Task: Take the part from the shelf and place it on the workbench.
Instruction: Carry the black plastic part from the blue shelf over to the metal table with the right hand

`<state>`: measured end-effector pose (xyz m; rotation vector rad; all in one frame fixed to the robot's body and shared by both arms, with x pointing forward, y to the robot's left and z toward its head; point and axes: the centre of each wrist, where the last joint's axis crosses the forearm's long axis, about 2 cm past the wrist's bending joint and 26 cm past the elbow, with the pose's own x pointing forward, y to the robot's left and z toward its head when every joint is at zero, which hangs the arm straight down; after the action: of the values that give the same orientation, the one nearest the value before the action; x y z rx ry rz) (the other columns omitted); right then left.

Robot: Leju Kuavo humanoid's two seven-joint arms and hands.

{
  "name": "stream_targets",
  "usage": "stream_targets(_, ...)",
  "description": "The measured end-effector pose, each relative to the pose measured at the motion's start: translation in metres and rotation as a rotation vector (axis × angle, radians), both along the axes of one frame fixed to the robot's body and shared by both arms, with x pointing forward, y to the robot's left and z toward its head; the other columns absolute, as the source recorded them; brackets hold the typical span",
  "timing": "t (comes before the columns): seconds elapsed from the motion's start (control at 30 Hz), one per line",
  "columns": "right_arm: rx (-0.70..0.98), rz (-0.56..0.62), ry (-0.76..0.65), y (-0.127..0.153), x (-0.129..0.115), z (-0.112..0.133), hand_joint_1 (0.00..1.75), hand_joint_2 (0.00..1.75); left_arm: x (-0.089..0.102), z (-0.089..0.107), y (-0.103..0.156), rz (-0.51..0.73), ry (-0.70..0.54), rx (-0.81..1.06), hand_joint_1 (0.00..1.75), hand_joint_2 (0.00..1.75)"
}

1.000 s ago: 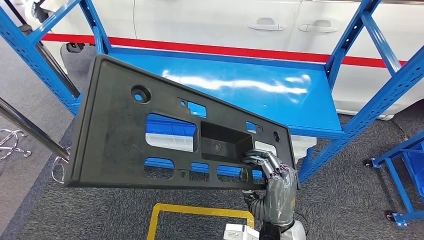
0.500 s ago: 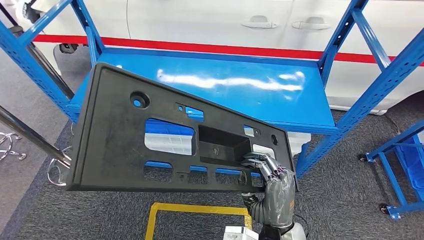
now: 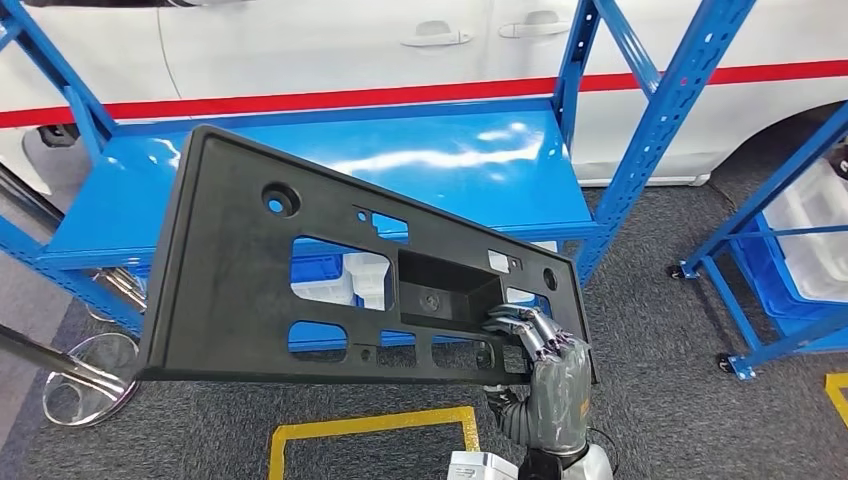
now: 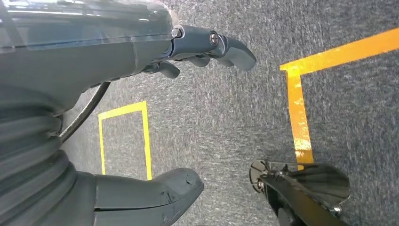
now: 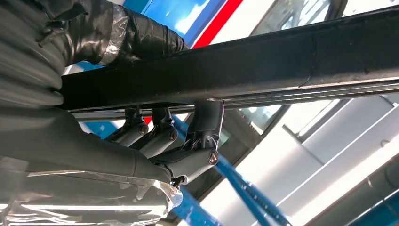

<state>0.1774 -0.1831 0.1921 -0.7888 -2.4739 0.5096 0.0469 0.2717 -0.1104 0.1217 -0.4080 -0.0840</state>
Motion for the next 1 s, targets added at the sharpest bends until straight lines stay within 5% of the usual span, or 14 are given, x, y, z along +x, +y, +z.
stream_targets(1.0, 0.005, -0.001, -0.014, -0.0008, -0.0033, 0.0019, 1.75, 1.75, -0.0019, -0.0002, -0.0021, -0.056, 0.050, -0.005, 0.00, 1.75)
